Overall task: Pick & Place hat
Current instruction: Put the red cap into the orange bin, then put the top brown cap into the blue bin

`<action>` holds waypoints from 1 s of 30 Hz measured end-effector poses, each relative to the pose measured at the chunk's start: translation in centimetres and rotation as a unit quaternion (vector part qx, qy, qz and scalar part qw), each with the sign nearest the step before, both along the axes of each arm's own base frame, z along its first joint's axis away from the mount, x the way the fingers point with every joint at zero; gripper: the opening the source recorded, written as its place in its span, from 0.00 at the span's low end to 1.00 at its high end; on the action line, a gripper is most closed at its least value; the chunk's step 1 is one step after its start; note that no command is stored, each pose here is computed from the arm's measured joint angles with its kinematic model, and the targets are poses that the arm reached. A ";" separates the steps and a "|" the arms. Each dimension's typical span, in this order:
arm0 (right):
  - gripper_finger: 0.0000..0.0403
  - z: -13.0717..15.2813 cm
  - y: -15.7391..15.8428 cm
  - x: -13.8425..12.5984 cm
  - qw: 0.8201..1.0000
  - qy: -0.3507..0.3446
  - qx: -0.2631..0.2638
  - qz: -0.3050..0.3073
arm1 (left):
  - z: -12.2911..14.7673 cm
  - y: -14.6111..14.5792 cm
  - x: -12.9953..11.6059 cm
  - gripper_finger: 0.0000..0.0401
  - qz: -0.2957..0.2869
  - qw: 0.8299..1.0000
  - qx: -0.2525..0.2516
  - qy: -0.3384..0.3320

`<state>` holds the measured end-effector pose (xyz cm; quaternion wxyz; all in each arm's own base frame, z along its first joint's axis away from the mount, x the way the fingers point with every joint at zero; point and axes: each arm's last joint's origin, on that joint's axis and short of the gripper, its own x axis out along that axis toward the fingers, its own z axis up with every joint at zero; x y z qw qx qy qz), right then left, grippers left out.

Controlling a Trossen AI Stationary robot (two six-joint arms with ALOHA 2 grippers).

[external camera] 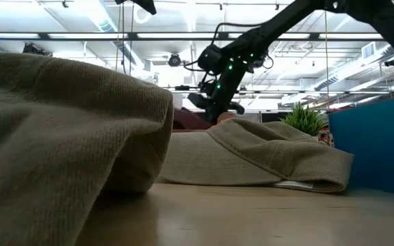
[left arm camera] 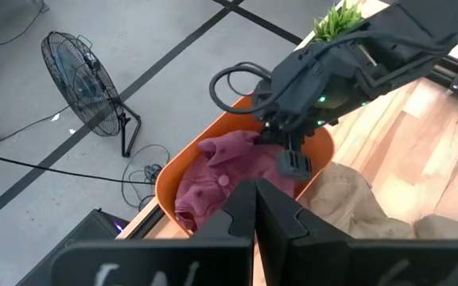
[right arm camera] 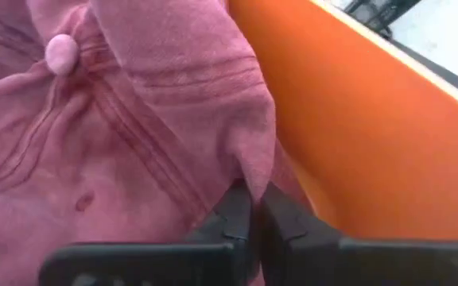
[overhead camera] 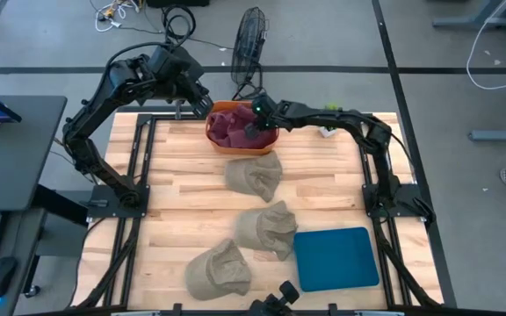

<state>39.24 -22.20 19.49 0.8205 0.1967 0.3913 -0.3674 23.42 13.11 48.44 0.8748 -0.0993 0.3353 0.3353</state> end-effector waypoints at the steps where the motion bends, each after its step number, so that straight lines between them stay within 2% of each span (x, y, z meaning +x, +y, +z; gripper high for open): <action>1: 0.04 -0.2 0.0 0.1 1.000 -0.001 0.004 0.003 | 0.0 0.0 0.0 0.01 0.000 1.000 0.000 0.000; 7: 0.16 0.4 0.0 -0.3 1.000 0.014 -0.014 0.006 | -0.1 0.0 -0.1 0.01 -0.001 1.000 -0.003 0.007; 12: 0.29 2.4 0.1 -1.0 1.000 -0.006 -0.010 0.029 | -0.2 -0.1 -0.1 0.01 -0.001 1.000 -0.005 0.011; 21: 0.47 9.7 2.7 -3.3 0.993 -0.051 -0.050 0.093 | -0.3 -0.2 -0.1 0.01 0.006 1.000 -0.015 0.010; 28: 0.48 15.4 7.5 -7.1 0.980 -0.034 -0.073 0.183 | -0.7 -1.0 -1.0 0.10 0.008 0.998 -0.035 0.049; 30: 0.48 16.6 8.8 -8.3 0.975 -0.041 -0.055 0.211 | -0.6 -1.6 -1.6 0.14 0.010 0.997 -0.038 0.062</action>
